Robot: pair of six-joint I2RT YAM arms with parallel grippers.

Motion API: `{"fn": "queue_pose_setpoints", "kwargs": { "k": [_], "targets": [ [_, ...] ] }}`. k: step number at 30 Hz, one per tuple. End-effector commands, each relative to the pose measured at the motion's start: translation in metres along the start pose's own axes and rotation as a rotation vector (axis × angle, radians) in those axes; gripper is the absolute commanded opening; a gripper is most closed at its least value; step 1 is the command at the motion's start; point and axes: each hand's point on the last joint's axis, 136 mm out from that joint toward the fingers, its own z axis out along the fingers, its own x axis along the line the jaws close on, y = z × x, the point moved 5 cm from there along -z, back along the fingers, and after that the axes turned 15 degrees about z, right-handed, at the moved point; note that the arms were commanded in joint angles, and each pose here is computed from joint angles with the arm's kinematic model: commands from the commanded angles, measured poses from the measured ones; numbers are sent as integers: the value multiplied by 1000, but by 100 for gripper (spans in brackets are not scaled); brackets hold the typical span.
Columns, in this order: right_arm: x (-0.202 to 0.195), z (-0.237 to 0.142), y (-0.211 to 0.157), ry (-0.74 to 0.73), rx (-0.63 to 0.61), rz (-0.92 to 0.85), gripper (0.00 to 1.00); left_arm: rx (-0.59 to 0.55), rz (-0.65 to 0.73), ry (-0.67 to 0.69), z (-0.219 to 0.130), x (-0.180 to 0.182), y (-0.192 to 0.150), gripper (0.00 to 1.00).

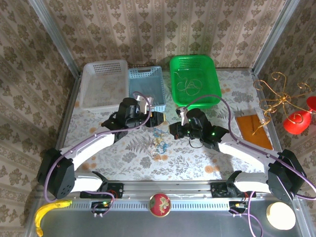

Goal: Untangle the cables

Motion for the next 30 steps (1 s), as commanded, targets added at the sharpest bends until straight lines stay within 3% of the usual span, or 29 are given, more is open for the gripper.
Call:
{"fn": "queue_pose_setpoints", "kwargs": {
  "k": [1, 11, 20, 21, 23, 25, 30],
  "targets": [
    [4, -3, 3, 33, -18, -9, 0, -41, 35, -37, 2, -9, 15, 45],
    [3, -2, 4, 25, -27, -9, 0, -52, 38, -49, 3, -11, 20, 0],
    [2, -1, 5, 23, -36, -8, 0, -83, 51, -61, -5, -18, 30, 0],
    [3, -1, 6, 24, -37, -9, 0, -81, 52, -58, -5, -19, 30, 4],
    [2, -1, 6, 21, -38, -8, 0, -79, 56, -53, -6, -19, 30, 29],
    [2, -1, 6, 20, -39, -10, 0, -78, 64, -43, -9, -18, 30, 44],
    [0, -1, 6, 12, -39, -7, 0, -67, 73, -39, -11, -18, 25, 54]
  ]
}}
